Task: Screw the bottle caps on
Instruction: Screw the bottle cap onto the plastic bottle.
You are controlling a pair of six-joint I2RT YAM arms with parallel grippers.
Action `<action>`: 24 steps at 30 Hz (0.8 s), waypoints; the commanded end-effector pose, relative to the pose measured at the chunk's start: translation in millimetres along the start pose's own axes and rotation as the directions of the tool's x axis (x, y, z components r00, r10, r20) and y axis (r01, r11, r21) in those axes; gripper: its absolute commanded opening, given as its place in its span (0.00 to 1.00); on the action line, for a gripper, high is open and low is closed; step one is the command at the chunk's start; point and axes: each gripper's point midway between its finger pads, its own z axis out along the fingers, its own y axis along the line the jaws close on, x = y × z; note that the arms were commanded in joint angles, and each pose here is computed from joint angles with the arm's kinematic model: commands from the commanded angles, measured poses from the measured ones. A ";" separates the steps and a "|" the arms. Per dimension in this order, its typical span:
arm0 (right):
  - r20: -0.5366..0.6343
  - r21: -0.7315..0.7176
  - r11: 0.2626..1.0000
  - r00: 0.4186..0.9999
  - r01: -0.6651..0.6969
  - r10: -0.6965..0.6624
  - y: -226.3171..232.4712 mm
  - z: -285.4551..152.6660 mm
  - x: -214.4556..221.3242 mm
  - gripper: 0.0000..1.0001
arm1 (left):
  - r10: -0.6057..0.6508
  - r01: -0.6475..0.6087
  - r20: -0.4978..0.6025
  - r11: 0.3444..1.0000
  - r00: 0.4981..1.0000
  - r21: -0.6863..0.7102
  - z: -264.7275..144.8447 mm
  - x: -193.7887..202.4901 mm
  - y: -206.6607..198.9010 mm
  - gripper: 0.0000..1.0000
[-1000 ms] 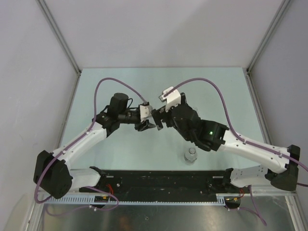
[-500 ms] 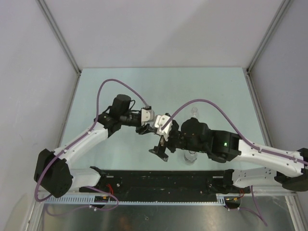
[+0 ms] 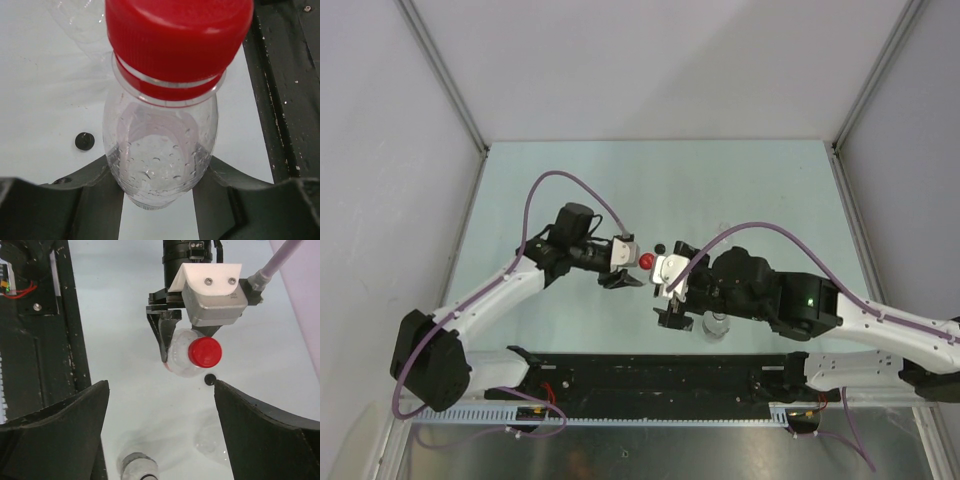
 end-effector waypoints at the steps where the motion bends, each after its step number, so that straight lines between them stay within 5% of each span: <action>1: -0.010 0.012 0.990 0.990 0.144 -0.144 -8.7 3.8 0.2 0.89 | 0.070 -0.071 0.027 0.997 0.997 0.039 -3.8 -4.4 -13.5 0.52; 10: 0.007 -0.054 0.985 0.986 0.167 -0.167 -10.6 34.7 2.3 0.73 | 0.102 -0.102 0.016 0.994 0.995 0.045 -5.7 -1.6 -19.9 0.52; 24: 0.039 -0.106 0.991 0.996 0.085 -0.082 -18.6 54.0 4.2 0.63 | 0.136 -0.135 -0.005 0.990 0.991 0.039 -6.7 0.0 -21.0 0.52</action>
